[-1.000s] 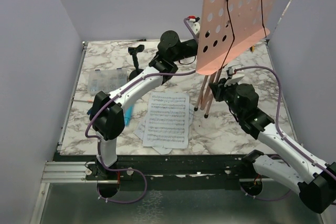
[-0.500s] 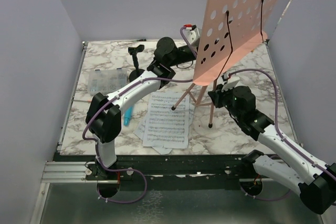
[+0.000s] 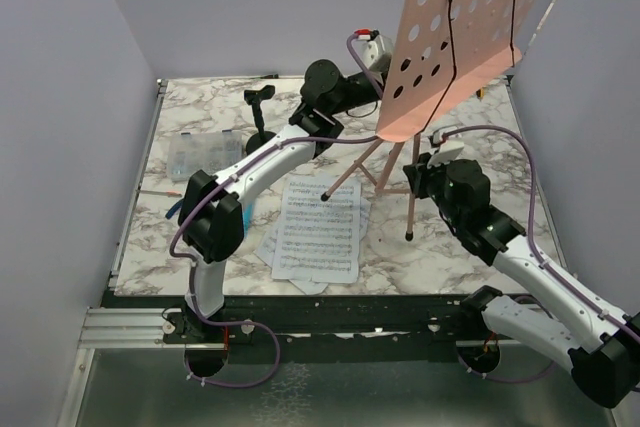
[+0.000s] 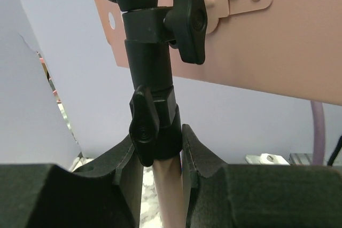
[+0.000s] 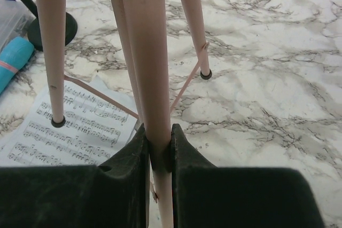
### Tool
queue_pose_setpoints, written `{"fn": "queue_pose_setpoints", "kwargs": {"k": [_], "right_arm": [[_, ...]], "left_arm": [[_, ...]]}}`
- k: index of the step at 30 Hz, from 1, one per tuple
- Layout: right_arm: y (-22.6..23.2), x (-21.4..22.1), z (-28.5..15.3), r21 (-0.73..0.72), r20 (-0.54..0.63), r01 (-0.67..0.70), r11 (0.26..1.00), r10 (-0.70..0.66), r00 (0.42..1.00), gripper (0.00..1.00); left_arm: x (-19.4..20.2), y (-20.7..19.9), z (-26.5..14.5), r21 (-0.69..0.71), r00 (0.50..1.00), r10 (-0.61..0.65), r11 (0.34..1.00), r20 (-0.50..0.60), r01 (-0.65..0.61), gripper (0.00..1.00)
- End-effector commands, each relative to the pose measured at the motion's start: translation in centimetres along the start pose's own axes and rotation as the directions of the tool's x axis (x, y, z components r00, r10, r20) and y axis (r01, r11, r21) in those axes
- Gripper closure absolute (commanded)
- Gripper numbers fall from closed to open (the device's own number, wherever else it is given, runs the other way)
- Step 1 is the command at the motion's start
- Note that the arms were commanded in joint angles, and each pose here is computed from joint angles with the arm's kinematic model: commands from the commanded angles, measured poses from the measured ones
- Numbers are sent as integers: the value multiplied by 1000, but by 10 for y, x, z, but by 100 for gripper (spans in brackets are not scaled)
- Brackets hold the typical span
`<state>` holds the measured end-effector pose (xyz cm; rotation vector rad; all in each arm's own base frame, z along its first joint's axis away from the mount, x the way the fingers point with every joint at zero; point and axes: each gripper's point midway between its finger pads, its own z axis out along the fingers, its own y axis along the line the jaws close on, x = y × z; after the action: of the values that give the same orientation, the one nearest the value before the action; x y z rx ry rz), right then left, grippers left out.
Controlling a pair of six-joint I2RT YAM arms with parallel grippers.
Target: Set up the instrument practice props
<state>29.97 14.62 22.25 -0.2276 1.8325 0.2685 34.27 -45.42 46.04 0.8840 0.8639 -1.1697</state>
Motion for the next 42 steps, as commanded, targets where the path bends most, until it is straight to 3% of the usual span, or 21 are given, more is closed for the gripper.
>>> {"fn": "queue_pose_setpoints", "kwargs": {"k": [1, 13, 21, 30, 37, 42], "right_arm": [[-28, 41, -12, 157, -142, -48, 986, 71, 987, 99], [-41, 47, -20, 240, -149, -82, 967, 120, 982, 99], [-70, 52, -30, 425, -110, -121, 897, 183, 977, 99], [-75, 76, -34, 489, -102, -204, 848, 288, 952, 99], [-79, 79, -34, 495, -117, -157, 855, 245, 963, 99], [-66, 60, -23, 394, -125, -99, 914, 160, 979, 99]], "left_arm": [[-218, -10, -15, -158, 774, 371, 927, 513, -340, 100], [-217, 1, -10, -172, 747, 369, 928, 553, -331, 100], [-213, 6, -8, -135, 727, 317, 945, 609, -299, 100], [-211, 14, -4, -146, 702, 322, 943, 635, -300, 100], [-202, 13, -8, -114, 714, 311, 944, 628, -311, 100], [-192, 11, -16, -98, 740, 297, 948, 603, -301, 100]]}}
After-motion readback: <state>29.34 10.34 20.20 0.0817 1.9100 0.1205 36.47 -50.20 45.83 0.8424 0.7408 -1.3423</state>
